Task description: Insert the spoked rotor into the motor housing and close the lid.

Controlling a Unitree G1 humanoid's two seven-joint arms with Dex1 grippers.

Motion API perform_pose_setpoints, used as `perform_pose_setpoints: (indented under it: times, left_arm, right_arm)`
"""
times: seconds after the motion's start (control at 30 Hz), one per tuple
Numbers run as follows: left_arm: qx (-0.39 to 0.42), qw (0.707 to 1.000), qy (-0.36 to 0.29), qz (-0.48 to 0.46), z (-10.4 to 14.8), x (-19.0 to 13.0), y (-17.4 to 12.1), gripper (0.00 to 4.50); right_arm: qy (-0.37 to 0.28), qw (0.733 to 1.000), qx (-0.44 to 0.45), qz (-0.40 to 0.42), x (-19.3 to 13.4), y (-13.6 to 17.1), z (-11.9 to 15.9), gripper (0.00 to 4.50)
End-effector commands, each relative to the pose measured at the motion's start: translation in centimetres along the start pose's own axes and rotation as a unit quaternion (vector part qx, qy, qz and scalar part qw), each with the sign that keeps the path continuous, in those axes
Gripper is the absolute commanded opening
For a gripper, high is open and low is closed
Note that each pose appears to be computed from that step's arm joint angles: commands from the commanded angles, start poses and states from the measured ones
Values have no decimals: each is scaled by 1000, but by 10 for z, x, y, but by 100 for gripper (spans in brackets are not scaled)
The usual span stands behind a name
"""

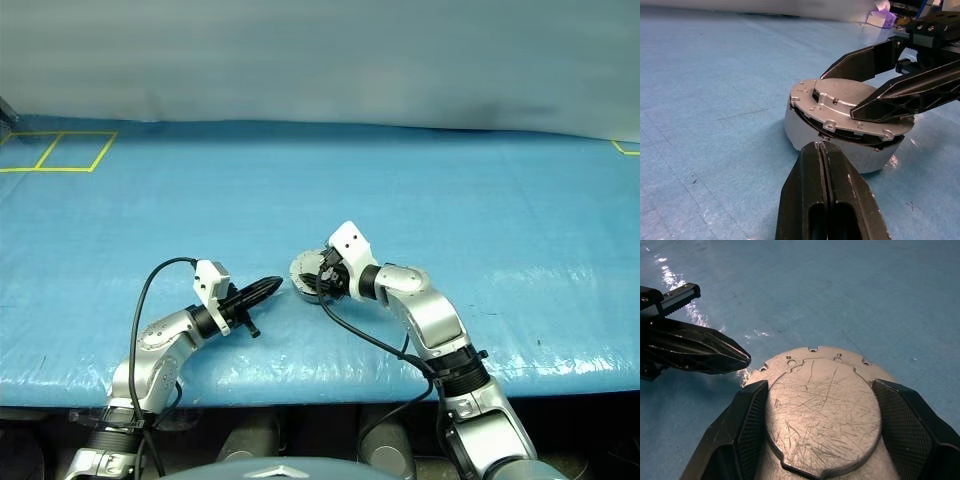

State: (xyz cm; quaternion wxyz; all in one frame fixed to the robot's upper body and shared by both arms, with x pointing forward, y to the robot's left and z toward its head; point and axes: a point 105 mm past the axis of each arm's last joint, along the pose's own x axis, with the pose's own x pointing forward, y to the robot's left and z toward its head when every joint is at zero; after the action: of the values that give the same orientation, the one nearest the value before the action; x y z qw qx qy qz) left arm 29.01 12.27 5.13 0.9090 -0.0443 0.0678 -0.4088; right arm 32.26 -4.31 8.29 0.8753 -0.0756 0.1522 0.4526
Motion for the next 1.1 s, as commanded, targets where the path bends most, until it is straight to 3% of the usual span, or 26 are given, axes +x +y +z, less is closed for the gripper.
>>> perform_pose_setpoints:
  times: [0.03, 0.27, 0.6, 0.87, 1.1]
  left_arm:
    - [16, 1000, -13, -8, 9, 2, -2, 0]
    - [16, 1000, -13, -6, 9, 2, -1, 0]
    - [10, 1000, -18, -7, 10, 2, -2, 0]
    - [-24, 998, -63, 0, 25, 17, -1, 0]
    - [-14, 999, -35, -12, 19, 41, -3, 0]
  right_arm:
    - [18, 1000, -12, -19, 2, -5, -8, 304]
    - [33, 999, -9, -15, 3, -4, -17, 304]
    - [114, 990, -51, -60, 1, -19, -56, 304]
    - [106, 992, -43, -57, 2, -17, -55, 304]
    - [96, 993, -47, -58, 2, -16, -49, 304]
